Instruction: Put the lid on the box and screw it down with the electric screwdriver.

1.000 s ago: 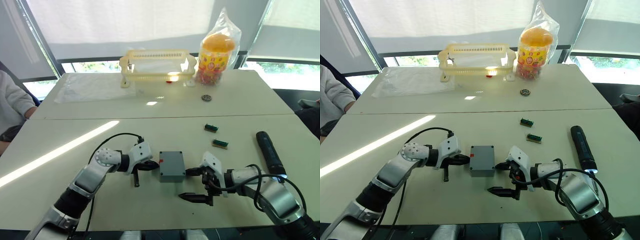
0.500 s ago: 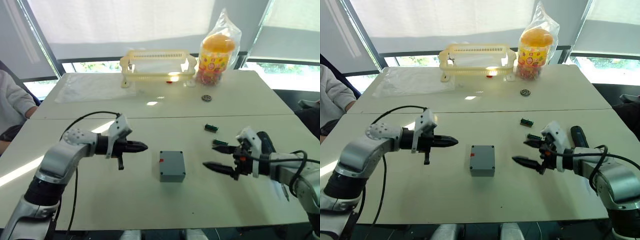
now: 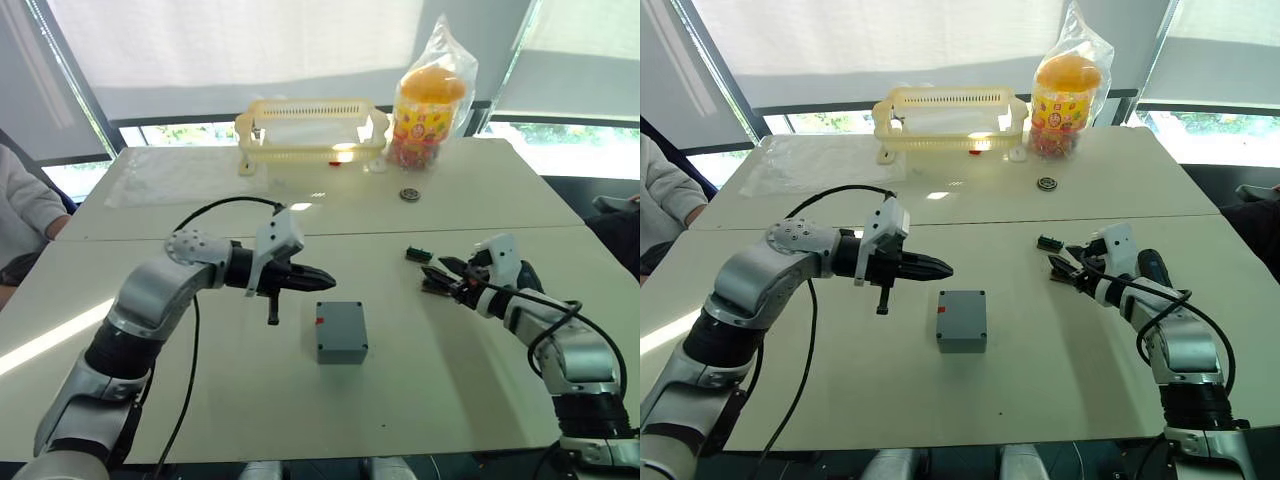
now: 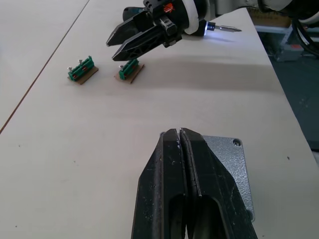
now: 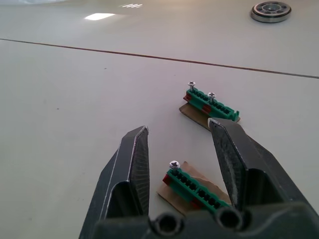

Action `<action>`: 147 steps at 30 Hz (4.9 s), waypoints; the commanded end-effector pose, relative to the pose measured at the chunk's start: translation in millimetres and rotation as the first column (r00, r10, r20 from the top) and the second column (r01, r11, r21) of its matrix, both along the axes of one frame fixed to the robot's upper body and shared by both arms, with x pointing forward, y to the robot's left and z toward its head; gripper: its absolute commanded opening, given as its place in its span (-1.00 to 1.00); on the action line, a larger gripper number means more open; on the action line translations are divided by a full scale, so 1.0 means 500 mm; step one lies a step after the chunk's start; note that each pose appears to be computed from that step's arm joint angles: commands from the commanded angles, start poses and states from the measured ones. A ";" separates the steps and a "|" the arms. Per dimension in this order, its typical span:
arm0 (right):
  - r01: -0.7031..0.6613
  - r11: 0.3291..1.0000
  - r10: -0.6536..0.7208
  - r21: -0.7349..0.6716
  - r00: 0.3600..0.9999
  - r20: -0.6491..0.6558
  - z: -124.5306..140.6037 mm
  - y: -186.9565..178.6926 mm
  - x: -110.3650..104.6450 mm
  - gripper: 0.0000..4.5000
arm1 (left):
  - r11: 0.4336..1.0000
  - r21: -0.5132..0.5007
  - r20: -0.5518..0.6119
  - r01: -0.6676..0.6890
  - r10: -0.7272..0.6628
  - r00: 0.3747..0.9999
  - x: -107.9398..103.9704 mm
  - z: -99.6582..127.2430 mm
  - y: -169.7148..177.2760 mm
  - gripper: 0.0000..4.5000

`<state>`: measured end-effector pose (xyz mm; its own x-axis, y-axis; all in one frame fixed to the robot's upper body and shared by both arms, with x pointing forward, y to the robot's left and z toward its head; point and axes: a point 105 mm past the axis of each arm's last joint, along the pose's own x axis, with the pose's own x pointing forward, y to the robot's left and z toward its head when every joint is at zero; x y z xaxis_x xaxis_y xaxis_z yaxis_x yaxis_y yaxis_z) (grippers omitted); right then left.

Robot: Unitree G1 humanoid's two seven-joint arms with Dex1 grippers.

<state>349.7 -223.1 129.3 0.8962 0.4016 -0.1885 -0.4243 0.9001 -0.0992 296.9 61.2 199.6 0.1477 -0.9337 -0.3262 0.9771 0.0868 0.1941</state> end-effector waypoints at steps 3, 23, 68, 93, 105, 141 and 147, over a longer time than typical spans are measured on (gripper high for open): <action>0.009 1.000 -0.010 0.029 1.000 0.030 0.002 0.005 -0.008 -0.08 | 1.000 0.016 0.024 -0.001 0.001 1.000 0.000 -0.011 0.003 -1.00; 0.023 0.999 -0.023 0.028 1.000 -0.003 -0.021 0.004 0.002 -0.96 | 0.999 0.030 0.021 -0.035 0.034 0.999 0.006 -0.036 0.010 -1.00; -0.508 0.861 0.508 -0.031 0.861 0.026 0.067 0.235 -0.141 -0.96 | 0.982 0.153 0.018 -0.108 0.106 0.994 0.000 -0.090 0.078 -1.00; -0.523 0.849 0.525 -0.077 0.851 0.006 0.034 0.239 -0.121 -0.96 | 0.982 0.143 0.005 -0.125 0.125 0.992 0.006 -0.101 0.076 -1.00; -0.526 0.842 0.528 -0.116 0.849 -0.019 0.022 0.233 -0.118 -0.96 | 0.983 0.133 -0.002 -0.129 0.130 0.991 0.006 -0.105 0.074 -1.00; 0.068 0.980 -0.070 -0.186 0.998 -0.001 0.265 -0.132 -0.092 0.90 | 0.995 -0.062 0.039 0.076 -0.073 0.997 0.021 0.015 -0.016 -1.00; 0.258 0.928 -0.336 -0.270 0.893 -0.300 0.232 -0.278 -0.134 0.90 | 0.984 -0.040 0.127 0.172 -0.165 0.978 -0.001 0.018 -0.064 -1.00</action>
<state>285.4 -353.2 240.4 0.8394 0.0763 -0.5382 -0.2255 0.9498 -0.2170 303.5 34.8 201.7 0.0447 -0.9629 -0.2660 0.9659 -0.0263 0.2578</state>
